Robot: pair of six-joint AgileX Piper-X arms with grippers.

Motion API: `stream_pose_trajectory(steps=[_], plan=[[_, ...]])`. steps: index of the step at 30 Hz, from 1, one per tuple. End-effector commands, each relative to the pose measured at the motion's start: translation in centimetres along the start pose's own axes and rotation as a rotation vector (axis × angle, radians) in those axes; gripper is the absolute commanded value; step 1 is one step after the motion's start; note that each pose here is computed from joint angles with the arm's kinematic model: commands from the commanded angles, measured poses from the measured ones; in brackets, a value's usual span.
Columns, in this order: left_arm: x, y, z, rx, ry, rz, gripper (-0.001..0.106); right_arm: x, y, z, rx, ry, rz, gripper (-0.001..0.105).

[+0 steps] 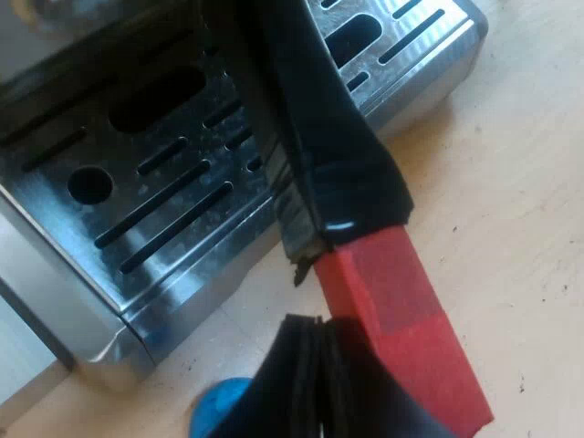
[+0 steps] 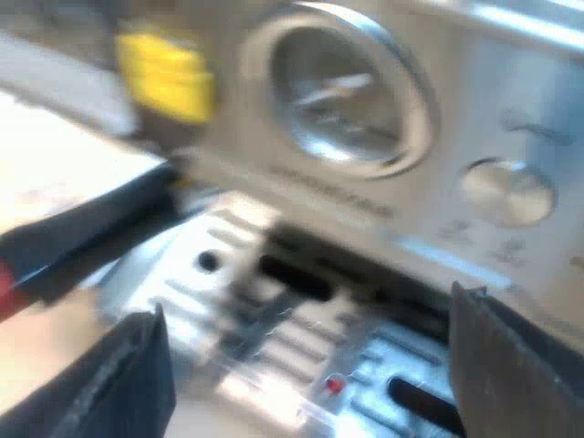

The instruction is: Put the handle in the coffee machine

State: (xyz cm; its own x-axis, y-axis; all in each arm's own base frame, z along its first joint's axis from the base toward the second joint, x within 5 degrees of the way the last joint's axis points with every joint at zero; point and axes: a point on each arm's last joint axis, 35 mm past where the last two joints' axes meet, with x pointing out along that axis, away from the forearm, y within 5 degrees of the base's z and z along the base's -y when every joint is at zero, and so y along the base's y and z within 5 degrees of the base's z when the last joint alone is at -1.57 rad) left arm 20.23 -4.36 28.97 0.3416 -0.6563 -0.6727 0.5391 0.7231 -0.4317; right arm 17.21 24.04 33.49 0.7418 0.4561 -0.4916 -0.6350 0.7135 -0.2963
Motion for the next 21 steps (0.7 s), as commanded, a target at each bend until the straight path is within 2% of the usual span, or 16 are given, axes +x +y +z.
stream_pose_trajectory(steps=[1,2,3,4,8,9,15,18,21], plan=[[0.3,-1.0,-0.3,0.006,0.017,-0.086,0.000,-1.6,0.0,0.4,-0.019,-0.016,0.046,0.070],[0.4,-1.1,-0.3,0.009,0.021,-0.086,0.000,-1.9,0.0,0.4,-0.021,-0.017,0.050,0.072],[0.6,-1.3,-0.3,0.003,0.028,-0.081,0.000,-3.0,0.4,0.4,-0.035,-0.024,0.070,0.079],[0.7,-1.5,-0.2,-0.012,0.032,-0.088,0.000,-3.7,0.7,0.5,-0.040,-0.028,0.071,0.081],[0.9,-1.8,-0.1,-0.026,0.026,-0.095,0.000,-5.3,1.3,0.7,-0.056,-0.055,0.052,0.081],[0.9,-1.7,0.0,-0.027,0.024,-0.070,0.000,-5.5,1.4,0.7,-0.058,-0.061,0.052,0.081],[1.0,-1.7,0.0,-0.051,0.030,-0.053,0.000,-7.2,1.7,1.1,-0.019,-0.109,0.085,0.081],[1.5,-2.5,-0.1,-0.028,0.055,-0.042,0.000,-7.4,1.7,1.1,-0.019,-0.114,0.088,0.081],[2.5,-4.1,0.1,0.056,0.070,-0.030,0.000,-7.4,1.7,1.1,-0.020,-0.110,0.088,0.081]])
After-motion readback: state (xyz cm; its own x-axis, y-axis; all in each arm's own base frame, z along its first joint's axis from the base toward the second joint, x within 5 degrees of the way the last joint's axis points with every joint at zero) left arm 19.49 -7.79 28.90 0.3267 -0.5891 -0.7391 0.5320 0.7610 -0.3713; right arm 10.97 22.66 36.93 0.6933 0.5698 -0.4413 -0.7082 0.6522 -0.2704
